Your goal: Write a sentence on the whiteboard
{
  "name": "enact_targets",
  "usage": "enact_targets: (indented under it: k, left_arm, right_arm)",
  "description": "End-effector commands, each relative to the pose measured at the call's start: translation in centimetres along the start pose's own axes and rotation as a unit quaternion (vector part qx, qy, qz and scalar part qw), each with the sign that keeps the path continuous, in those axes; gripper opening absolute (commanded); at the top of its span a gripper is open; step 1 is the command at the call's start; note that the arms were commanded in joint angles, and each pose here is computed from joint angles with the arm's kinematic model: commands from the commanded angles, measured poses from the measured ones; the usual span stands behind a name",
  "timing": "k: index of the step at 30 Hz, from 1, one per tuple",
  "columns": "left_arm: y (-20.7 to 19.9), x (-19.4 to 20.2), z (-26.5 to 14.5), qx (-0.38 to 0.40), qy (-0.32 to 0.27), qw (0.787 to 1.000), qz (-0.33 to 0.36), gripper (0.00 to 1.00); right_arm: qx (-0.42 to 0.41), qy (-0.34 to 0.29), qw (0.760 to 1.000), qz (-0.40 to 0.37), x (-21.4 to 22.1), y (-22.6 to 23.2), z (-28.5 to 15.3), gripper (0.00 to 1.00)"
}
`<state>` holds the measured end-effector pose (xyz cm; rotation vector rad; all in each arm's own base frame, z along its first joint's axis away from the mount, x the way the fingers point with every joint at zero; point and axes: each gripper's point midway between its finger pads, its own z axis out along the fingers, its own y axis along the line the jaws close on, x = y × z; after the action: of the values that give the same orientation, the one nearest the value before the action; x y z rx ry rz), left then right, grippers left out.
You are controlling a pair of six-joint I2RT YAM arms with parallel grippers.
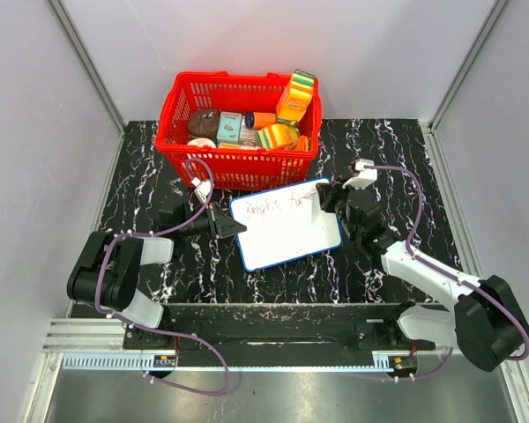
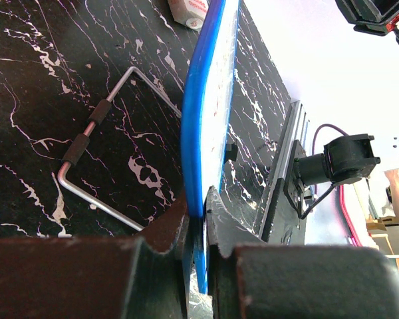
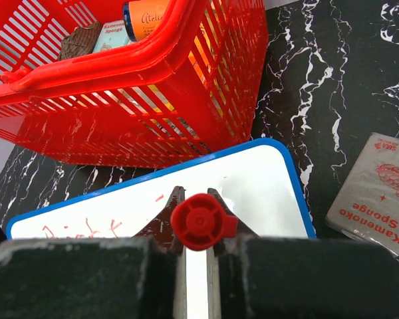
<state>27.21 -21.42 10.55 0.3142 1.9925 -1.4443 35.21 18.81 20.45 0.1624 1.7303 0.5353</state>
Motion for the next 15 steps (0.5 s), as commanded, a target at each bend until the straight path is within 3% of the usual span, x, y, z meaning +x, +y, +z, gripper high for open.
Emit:
enact_targets:
  k: [1,15]
  left_arm:
    - [1.0,-0.8,0.3,-0.029,-0.015,0.998,0.051,0.00]
    - [1.1,-0.7,0.3,-0.029,-0.014,0.998,0.051,0.00]
  right_arm:
    - [0.018,-0.033,0.999,-0.005,-2.3,-0.4,-0.1,0.00]
    - [-0.010,-0.068,0.998,0.012,-5.0,1.3,-0.6,0.00]
